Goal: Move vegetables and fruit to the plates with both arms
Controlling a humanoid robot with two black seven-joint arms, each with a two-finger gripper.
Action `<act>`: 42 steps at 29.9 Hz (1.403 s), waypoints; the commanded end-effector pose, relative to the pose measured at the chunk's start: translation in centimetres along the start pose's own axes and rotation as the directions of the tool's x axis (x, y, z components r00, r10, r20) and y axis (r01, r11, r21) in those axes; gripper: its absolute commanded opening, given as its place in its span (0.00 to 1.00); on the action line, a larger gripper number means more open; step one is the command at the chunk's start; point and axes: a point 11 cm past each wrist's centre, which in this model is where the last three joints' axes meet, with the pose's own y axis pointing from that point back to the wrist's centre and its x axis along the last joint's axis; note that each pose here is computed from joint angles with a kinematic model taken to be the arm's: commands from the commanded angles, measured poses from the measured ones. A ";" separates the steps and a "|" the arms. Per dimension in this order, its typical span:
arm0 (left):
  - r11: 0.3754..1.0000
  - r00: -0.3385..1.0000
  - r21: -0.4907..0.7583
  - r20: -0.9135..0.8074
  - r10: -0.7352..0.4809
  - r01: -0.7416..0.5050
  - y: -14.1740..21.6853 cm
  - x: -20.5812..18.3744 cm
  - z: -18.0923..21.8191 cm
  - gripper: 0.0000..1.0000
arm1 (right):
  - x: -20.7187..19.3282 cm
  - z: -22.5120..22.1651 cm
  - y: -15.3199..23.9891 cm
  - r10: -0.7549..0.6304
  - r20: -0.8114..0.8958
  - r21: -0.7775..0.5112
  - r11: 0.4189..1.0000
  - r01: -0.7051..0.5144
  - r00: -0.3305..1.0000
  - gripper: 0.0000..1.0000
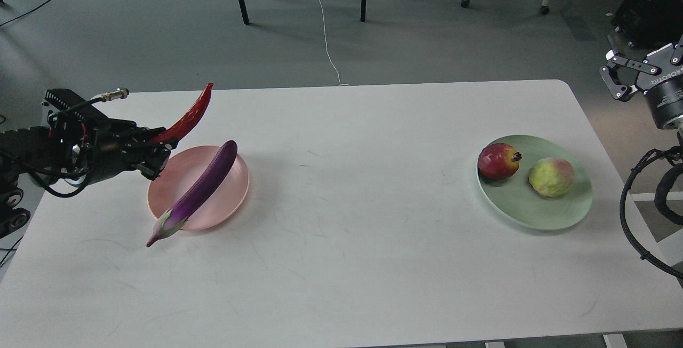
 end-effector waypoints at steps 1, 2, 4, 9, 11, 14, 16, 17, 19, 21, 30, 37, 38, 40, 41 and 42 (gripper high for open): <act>0.998 0.998 -0.019 -0.029 -0.053 0.053 -0.1 -2.8 0.9 0.20 | 0.0 -0.1 0.0 -0.001 -0.003 0.000 1.000 0.001 1.000 0.98; 0.998 0.998 -0.019 -0.034 -0.054 0.053 -0.1 -3.1 0.9 0.23 | 0.1 -0.3 0.0 0.000 -0.006 0.002 1.000 0.000 1.000 0.98; 0.999 0.999 -0.011 -0.036 -0.038 0.038 -0.3 -3.4 0.7 0.41 | 0.1 -0.4 0.0 0.000 -0.009 0.003 1.000 0.000 1.000 0.98; 0.999 0.998 -0.001 -0.030 0.054 -0.054 -1.2 -3.1 0.6 0.65 | 0.2 -0.9 0.1 -0.001 -0.019 0.003 1.000 0.002 1.000 0.98; 0.999 0.998 0.007 -0.031 0.054 -0.054 -1.2 -3.2 0.4 0.67 | 0.2 -0.9 0.1 -0.001 -0.019 0.003 1.000 0.002 1.000 0.98; 0.998 0.998 0.007 -0.031 0.057 -0.057 -1.2 -3.2 0.4 0.74 | 0.2 -0.9 0.1 -0.001 -0.019 0.003 1.000 0.002 1.000 0.98; 0.998 0.998 0.001 -0.028 0.060 -0.060 -1.2 -3.2 0.5 0.79 | 0.2 -0.8 0.1 -0.002 -0.018 0.003 1.000 0.002 1.000 0.98; 0.998 0.997 0.003 -0.030 0.066 -0.066 -1.2 -3.0 0.4 0.81 | 0.2 -0.8 0.1 -0.002 -0.018 0.003 1.000 0.002 1.000 0.98; 0.994 0.992 0.010 -0.060 0.109 -0.109 -1.2 -2.1 0.3 0.87 | 0.2 -0.8 0.1 -0.002 -0.018 0.003 1.000 0.002 1.000 0.98; 0.981 0.965 0.034 -0.175 0.196 -0.194 -1.2 0.0 -0.2 0.91 | 0.2 -0.8 0.1 0.000 -0.018 0.003 1.000 0.000 1.000 0.99; 0.788 0.321 0.202 -0.833 0.450 -0.582 -0.5 13.2 -1.8 0.98 | -0.1 -1.5 -0.9 0.002 -0.020 0.033 0.999 -0.001 1.000 0.99; 0.681 -0.160 0.304 -0.950 0.267 -0.666 -2.9 18.3 -0.9 0.98 | -0.2 -1.0 -1.8 0.045 -0.022 0.049 0.998 -0.044 0.999 0.99; 0.679 -0.222 0.321 -0.947 0.231 -0.661 -3.7 18.4 -0.8 0.98 | -0.3 -1.2 -2.0 0.050 -0.023 0.055 0.997 -0.049 0.998 0.99; 0.676 -0.359 0.373 -0.918 0.168 -0.636 -5.0 18.2 -1.2 0.98 | 0.0 -1.5 -2.5 0.065 -0.031 0.069 0.996 -0.062 0.997 0.99; 0.676 -0.423 0.403 -0.894 0.147 -0.616 -5.4 17.8 -1.8 0.98 | 0.1 -1.5 -2.7 0.070 -0.029 0.074 0.995 -0.068 0.997 0.99; 0.676 -0.478 0.428 -0.869 0.126 -0.600 -5.8 17.2 -2.4 0.98 | 0.2 -1.5 -2.9 0.079 -0.027 0.081 0.994 -0.076 0.997 0.98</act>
